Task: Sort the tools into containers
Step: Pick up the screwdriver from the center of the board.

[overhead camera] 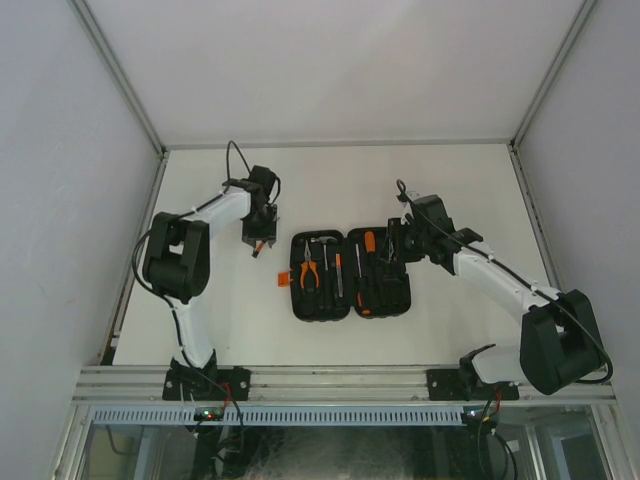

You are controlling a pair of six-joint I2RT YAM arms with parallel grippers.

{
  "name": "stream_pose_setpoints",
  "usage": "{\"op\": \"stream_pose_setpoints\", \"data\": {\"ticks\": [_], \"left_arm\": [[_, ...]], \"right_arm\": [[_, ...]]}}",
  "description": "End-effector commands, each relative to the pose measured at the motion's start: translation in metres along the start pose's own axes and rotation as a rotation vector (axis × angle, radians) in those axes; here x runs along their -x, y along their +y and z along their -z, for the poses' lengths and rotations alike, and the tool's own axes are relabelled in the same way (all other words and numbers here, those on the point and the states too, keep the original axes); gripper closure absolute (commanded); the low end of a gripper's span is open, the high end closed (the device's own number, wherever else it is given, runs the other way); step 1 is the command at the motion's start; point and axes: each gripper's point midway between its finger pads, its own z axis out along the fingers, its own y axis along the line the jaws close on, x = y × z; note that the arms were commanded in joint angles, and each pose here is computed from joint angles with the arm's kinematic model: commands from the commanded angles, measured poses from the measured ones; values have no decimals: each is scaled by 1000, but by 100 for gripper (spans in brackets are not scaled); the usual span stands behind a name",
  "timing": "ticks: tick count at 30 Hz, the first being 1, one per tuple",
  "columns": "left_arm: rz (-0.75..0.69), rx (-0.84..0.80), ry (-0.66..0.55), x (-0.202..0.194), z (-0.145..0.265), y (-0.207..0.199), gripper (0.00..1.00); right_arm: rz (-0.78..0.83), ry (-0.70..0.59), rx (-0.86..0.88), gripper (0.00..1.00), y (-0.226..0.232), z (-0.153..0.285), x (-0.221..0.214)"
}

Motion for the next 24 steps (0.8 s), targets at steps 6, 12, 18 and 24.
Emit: {"op": "stream_pose_setpoints", "data": {"ticks": [6,12,18,24], "left_arm": [[-1,6,-34,16,-3,1,53],[6,-5,-13,11,-8,-2,58],[10,-12,-11,10,-8,-4,64],[7,-11,-11,7,-8,-7,74]], "right_arm": [[28,-32,35,62,4,-2,9],[28,-27,37,62,4,-2,8],[27,-24,33,62,4,-1,7],[24,-30,23,62,2,1,7]]}}
